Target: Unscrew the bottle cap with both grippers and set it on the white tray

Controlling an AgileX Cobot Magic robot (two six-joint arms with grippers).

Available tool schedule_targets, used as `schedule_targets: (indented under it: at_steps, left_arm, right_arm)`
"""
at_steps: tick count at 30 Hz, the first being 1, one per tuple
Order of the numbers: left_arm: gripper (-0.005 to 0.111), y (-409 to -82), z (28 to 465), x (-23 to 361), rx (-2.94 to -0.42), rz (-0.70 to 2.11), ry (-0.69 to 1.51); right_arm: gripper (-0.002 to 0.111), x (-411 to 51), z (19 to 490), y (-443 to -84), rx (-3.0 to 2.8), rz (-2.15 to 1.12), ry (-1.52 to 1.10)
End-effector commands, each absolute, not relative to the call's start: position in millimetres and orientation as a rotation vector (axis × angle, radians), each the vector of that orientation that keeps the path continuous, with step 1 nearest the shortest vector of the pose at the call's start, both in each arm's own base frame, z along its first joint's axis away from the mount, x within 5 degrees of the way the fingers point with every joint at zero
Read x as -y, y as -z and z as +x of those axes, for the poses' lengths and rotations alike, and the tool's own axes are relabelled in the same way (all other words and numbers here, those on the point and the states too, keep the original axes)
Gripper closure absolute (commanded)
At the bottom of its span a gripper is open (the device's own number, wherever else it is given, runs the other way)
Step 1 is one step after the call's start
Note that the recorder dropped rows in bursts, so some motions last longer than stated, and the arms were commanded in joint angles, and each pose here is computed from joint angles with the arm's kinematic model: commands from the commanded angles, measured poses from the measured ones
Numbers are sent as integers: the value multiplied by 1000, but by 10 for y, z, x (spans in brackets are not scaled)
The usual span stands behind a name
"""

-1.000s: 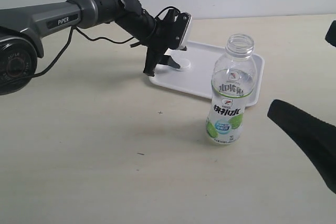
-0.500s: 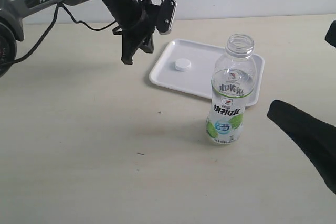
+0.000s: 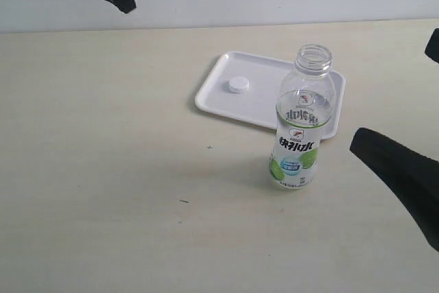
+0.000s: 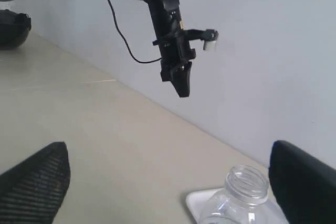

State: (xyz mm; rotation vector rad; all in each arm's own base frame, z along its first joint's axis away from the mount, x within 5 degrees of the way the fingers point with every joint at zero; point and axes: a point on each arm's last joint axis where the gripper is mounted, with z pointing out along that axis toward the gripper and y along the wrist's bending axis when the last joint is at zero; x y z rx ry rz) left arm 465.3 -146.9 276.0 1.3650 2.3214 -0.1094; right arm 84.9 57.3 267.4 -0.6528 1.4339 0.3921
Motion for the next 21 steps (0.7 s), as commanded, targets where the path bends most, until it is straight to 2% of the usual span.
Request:
schedule_targets:
  at_steps: [1, 6, 12, 21]
  left_arm:
    - [107, -3172, 4441, 1152, -2395, 1113, 193]
    - [107, -3487, 4047, 975, -2376, 1011, 362]
    - [107, -3560, 3457, 886, -2334, 899, 399]
    - [107, -3605, 2148, 734, -1874, 587, 456]
  right_arm:
    - [11, -609, 809, -2680, -1466, -571, -565]
    - [11, -616, 802, -2682, -1470, -561, -594]
    - [11, -612, 806, -2681, -1473, -557, -589]
    - [11, -653, 766, -2691, -1455, -588, -654]
